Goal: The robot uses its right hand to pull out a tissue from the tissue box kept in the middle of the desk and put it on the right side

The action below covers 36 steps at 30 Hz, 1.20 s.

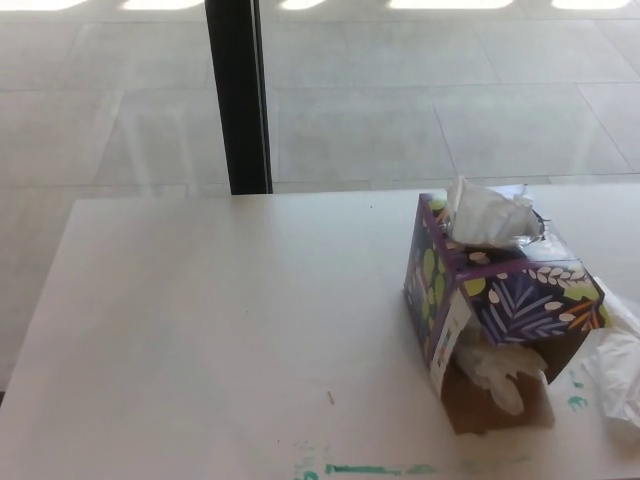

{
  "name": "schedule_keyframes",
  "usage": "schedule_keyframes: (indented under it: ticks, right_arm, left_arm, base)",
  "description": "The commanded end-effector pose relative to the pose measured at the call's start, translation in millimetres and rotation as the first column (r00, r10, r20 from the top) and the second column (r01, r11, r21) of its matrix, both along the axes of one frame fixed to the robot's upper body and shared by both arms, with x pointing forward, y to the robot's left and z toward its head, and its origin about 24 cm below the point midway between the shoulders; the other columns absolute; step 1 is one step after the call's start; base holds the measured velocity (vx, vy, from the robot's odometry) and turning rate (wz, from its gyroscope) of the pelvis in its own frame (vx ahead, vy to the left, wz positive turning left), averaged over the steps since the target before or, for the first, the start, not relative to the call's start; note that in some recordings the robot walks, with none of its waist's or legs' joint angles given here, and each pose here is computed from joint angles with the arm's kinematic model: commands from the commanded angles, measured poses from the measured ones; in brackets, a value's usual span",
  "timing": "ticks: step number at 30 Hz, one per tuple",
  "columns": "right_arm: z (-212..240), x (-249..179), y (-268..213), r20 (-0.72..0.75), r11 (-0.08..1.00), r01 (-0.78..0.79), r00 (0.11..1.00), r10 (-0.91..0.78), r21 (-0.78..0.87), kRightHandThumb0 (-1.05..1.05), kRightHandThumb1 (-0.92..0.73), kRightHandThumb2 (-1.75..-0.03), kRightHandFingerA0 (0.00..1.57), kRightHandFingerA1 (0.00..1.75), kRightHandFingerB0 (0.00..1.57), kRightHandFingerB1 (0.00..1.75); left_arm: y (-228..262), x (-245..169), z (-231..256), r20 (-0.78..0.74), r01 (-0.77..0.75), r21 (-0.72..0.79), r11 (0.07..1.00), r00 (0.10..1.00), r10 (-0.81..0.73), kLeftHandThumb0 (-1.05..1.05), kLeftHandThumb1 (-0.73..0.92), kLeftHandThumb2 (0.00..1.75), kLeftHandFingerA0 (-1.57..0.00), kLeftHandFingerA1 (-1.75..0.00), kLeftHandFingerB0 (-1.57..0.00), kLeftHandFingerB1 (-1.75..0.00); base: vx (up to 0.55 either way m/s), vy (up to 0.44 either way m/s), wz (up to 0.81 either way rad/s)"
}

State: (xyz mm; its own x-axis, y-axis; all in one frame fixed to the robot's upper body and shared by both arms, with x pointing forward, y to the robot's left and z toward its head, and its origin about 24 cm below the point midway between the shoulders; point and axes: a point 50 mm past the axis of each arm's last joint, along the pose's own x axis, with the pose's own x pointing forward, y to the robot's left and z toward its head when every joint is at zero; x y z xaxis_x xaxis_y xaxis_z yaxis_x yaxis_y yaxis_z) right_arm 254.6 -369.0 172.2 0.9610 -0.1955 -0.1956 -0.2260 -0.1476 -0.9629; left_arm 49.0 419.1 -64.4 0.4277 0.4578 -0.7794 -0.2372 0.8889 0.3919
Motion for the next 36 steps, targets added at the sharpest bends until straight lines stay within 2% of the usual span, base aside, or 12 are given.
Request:
schedule_keyframes:
  ticks: [1,4,11,13,16,21,22,23,28,29,30,36]
  right_arm:
    - [-90.1,-166.8,-95.1,0.391,0.483,0.306,0.316,-0.864,0.820,-0.72,-0.79,-0.64,0.65,1.11,0.36,0.67]
    - [-123.0,-183.6,-90.6,0.316,0.336,0.225,0.118,-0.941,0.915,-0.68,-0.79,-0.70,0.79,1.54,0.30,0.76]
    - [-156.8,-205.8,-85.7,0.212,0.198,0.285,-0.020,-0.977,0.938,-0.67,-0.81,-0.67,0.61,1.39,0.30,0.76]
    - [-171.7,-217.5,-82.7,0.157,0.122,0.288,-0.101,-0.982,0.950,-0.64,-0.78,-0.72,0.77,1.62,0.29,0.77]
    - [-188.8,-229.4,-81.7,-0.015,-0.051,0.238,-0.151,-0.988,0.970,-0.69,-0.83,-0.64,0.34,1.26,0.17,0.81]
    - [-187.9,-218.2,-79.8,-0.115,-0.125,0.090,-0.116,-0.987,0.988,-0.60,-0.86,-0.62,0.16,0.95,0.16,0.82]
    - [-188.9,-214.0,-77.9,-0.109,-0.115,0.050,-0.105,-0.988,0.992,-0.64,-0.62,-1.04,0.31,0.79,0.25,0.73]
    - [-190.0,-212.0,-76.4,-0.091,-0.096,0.051,-0.094,-0.991,0.994,-0.61,-0.82,-0.62,0.20,1.15,0.22,1.01]
    - [-198.8,-193.5,-62.5,-0.074,-0.076,0.139,-0.022,-0.997,0.987,-0.66,-0.82,-0.62,0.21,1.11,0.30,0.90]
    - [-200.4,-193.5,-59.7,-0.081,-0.074,0.171,0.034,-0.996,0.982,-0.66,-0.67,-1.10,0.33,0.83,0.24,0.70]
    - [-201.9,-193.9,-58.5,-0.090,-0.073,0.230,0.065,-0.994,0.970,-0.67,-0.92,-0.63,0.17,1.06,0.15,0.81]
    - [-214.2,-196.1,-50.4,-0.191,-0.166,0.210,0.103,-0.976,0.963,-0.73,-0.92,-0.63,0.22,1.09,0.06,0.83]
  left_arm:
    - [8.6,3.3,8.4,0.013,-0.010,0.035,0.999,1.000,0.010,-1.05,0.92,0.88,-0.84,-1.18,-0.55,-1.01]
    - [7.2,5.2,7.0,0.021,-0.022,0.032,0.999,1.000,0.021,-1.05,0.92,0.87,-0.80,-1.17,-0.55,-1.00]
    - [8.4,7.9,9.0,0.030,-0.016,0.041,0.999,0.999,0.015,-1.05,0.92,0.89,-0.79,-1.18,-0.52,-0.99]
    - [9.5,7.6,9.3,0.026,-0.033,0.028,0.999,0.999,0.032,-1.05,0.92,0.87,-0.78,-1.18,-0.52,-0.99]
    - [10.4,5.4,9.7,0.022,-0.036,0.027,0.999,0.999,0.036,-1.05,0.92,0.88,-0.79,-1.21,-0.54,-1.02]
    - [9.3,7.4,8.1,0.027,-0.053,0.028,0.998,0.998,0.052,-1.05,0.92,0.87,-0.78,-1.20,-0.52,-1.02]
    - [9.2,8.4,8.2,0.038,-0.065,0.018,0.998,0.997,0.064,-1.05,0.92,0.87,-0.76,-1.20,-0.51,-1.03]
    - [9.4,8.3,8.0,0.043,-0.081,0.011,0.997,0.996,0.081,-1.05,0.92,0.86,-0.72,-1.21,-0.50,-1.02]
    - [9.7,15.6,9.2,0.067,-0.100,0.002,0.995,0.993,0.099,-1.05,0.92,0.91,-0.79,-1.21,-0.50,-1.03]
    - [9.9,15.6,9.3,0.065,-0.101,-0.001,0.995,0.993,0.100,-1.05,0.92,0.92,-0.76,-1.23,-0.49,-1.05]
    - [10.0,15.2,9.1,0.063,-0.104,0.001,0.995,0.993,0.104,-1.05,0.92,0.92,-0.81,-1.22,-0.52,-1.02]
    - [9.8,11.1,7.4,0.050,-0.126,-0.010,0.992,0.991,0.126,-1.05,0.92,0.90,-0.78,-1.22,-0.48,-1.04]
  base:
    - [0.00,0.000,0.00]
    - [0.00,0.000,0.00]
    - [0.00,0.000,0.00]
    - [0.00,0.000,0.00]
    - [0.00,0.000,0.00]
    - [0.00,0.000,0.00]
    - [0.00,0.000,0.00]
    - [0.00,0.000,0.00]
    - [0.00,0.000,0.00]
    - [0.00,0.000,0.00]
    - [0.00,0.000,0.00]
    - [0.00,0.000,0.00]
